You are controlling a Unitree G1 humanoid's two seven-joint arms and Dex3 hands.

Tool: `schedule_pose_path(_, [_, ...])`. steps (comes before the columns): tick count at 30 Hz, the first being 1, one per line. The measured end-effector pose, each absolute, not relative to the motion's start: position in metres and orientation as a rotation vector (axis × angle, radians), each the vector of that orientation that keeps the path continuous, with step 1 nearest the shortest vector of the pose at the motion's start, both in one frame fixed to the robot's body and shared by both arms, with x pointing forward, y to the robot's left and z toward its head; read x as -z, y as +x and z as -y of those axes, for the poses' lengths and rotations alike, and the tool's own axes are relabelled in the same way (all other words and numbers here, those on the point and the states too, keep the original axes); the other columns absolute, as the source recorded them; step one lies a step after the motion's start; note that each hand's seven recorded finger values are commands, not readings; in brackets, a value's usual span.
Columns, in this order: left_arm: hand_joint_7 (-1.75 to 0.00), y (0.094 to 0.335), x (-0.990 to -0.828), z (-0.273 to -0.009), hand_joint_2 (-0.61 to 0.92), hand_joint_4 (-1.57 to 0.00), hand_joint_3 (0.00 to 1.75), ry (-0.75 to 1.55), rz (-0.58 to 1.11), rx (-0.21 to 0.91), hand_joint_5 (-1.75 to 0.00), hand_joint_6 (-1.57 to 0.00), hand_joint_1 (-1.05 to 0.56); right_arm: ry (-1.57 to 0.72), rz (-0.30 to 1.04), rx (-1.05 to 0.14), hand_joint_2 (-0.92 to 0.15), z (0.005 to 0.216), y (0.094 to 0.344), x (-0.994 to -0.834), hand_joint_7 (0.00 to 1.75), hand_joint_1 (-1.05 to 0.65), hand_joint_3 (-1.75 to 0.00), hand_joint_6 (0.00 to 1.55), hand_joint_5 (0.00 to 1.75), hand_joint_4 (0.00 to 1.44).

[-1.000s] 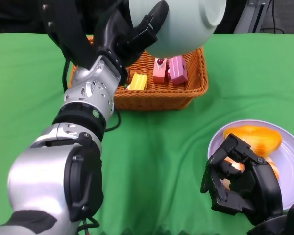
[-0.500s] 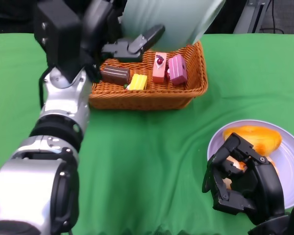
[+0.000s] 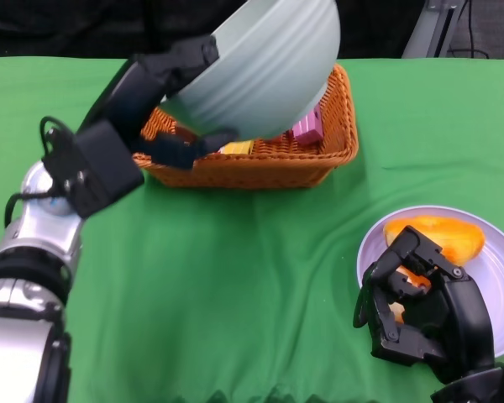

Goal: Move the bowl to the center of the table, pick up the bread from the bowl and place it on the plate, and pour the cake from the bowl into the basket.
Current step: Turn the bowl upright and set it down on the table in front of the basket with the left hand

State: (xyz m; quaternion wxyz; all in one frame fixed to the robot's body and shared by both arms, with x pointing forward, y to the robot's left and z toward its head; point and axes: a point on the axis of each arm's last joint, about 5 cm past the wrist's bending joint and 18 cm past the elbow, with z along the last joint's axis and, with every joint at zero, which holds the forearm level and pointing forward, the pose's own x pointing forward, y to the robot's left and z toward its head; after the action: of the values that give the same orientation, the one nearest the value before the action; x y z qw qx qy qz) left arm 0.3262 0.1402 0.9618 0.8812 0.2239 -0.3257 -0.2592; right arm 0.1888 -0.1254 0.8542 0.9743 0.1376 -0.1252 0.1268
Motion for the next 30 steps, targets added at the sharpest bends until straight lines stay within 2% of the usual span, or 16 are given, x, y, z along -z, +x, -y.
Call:
schedule_pose_path(5, [-1.47,0.315,-0.952,-0.148,0.68,-0.71,0.95,0.54,0.786,0.524,-1.74,-0.66,-0.1,0.285,0.246,-0.256,-0.52,0.126,0.189,-0.854,1.67,0.0,-1.32,0.55,1.75,0.8])
schedule_pose_path(11, [-1.47,0.304,-0.94,-0.159,0.64,-0.73,1.0,0.667,0.883,0.496,-1.72,-0.67,-0.12,0.279,0.25,-0.248,-0.52,0.126,0.19,-0.855,1.67,0.0,-1.3,0.54,1.75,0.8])
schedule_pose_path(15, [-1.49,0.297,-0.929,-0.163,0.66,-0.72,1.0,0.782,0.932,0.493,-1.74,-0.63,-0.12,0.279,0.249,-0.241,-0.53,0.127,0.19,-0.855,1.68,-0.02,-1.27,0.54,1.75,0.8])
schedule_pose_path(18, [-1.68,0.294,-0.917,-0.165,0.63,-0.68,0.92,0.897,0.962,0.493,-1.75,-0.49,-0.07,0.279,0.249,-0.243,-0.54,0.126,0.19,-0.855,1.7,-0.02,-1.25,0.53,1.75,0.79])
schedule_pose_path(20, [-1.73,0.292,-0.908,-0.165,0.64,-0.67,0.89,0.96,0.991,0.495,-1.75,-0.46,-0.06,0.279,0.249,-0.243,-0.54,0.126,0.19,-0.855,1.7,-0.02,-1.25,0.52,1.75,0.8])
schedule_pose_path(26, [-1.75,0.283,-0.887,-0.175,0.67,-0.66,0.9,1.024,1.124,0.497,-1.75,-0.45,-0.04,0.28,0.25,-0.237,-0.55,0.128,0.19,-0.855,1.71,0.01,-1.26,0.52,1.75,0.8])
schedule_pose_path(30, [-1.75,0.277,-0.874,-0.184,0.63,-0.66,0.88,1.052,1.148,0.518,-1.75,-0.46,-0.04,0.28,0.252,-0.238,-0.56,0.129,0.19,-0.854,1.71,0.01,-1.26,0.51,1.75,0.8])
